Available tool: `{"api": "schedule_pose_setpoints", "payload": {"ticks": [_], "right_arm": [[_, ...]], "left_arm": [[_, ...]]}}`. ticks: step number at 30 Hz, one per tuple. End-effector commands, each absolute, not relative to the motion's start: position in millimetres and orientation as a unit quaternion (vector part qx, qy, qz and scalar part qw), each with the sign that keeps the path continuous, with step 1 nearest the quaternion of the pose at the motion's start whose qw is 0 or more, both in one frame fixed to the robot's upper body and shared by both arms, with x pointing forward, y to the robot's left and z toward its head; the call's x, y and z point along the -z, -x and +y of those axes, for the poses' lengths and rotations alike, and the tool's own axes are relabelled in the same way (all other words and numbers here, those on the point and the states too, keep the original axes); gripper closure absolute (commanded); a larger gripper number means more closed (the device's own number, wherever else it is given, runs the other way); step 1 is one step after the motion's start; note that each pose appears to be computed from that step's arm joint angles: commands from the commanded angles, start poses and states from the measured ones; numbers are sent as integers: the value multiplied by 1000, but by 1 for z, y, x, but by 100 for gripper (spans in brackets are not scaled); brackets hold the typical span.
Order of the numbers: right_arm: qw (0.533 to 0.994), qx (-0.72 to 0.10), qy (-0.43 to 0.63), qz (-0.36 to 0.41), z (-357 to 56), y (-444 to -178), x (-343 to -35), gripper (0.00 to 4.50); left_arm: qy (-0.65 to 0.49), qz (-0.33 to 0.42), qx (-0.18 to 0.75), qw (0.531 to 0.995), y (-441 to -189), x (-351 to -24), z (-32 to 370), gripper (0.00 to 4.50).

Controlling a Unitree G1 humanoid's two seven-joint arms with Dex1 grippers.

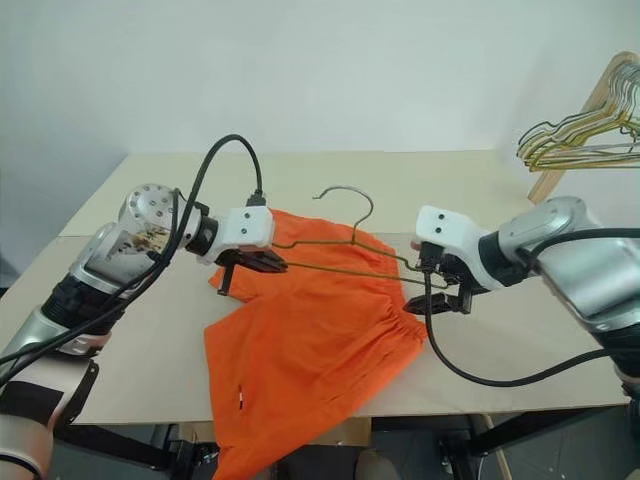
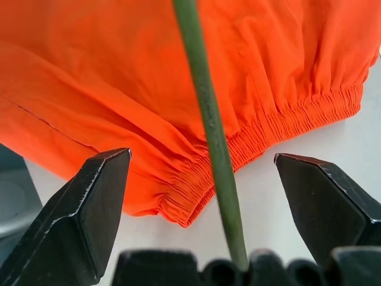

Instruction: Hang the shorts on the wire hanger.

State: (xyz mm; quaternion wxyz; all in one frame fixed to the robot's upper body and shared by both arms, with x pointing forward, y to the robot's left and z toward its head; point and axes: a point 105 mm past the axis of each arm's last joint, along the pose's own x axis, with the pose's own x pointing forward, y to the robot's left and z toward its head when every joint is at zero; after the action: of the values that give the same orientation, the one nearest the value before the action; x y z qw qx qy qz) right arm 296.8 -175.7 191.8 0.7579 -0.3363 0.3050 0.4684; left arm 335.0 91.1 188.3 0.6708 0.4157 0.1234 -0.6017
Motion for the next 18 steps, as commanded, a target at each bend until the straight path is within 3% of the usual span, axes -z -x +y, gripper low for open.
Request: {"api": "schedule_pose_setpoints", "payload": {"ticks": [1,6,14,18], "right_arm": [[767,-455,355,281,-177,-302,-203,19],[763,-458,356,287,-179,-302,-198,156],[759,-462,358,288,-179,-303,-196,441],[757,-471,351,285,-177,-302,-198,448]], "left_arm": [[-423,90,595,677,-334,-209,88,450],[-418,89,600,676,-332,-211,87,450],[-415,87,604,674,-329,-210,86,450],[-415,73,616,665,-326,-209,88,450]]}}
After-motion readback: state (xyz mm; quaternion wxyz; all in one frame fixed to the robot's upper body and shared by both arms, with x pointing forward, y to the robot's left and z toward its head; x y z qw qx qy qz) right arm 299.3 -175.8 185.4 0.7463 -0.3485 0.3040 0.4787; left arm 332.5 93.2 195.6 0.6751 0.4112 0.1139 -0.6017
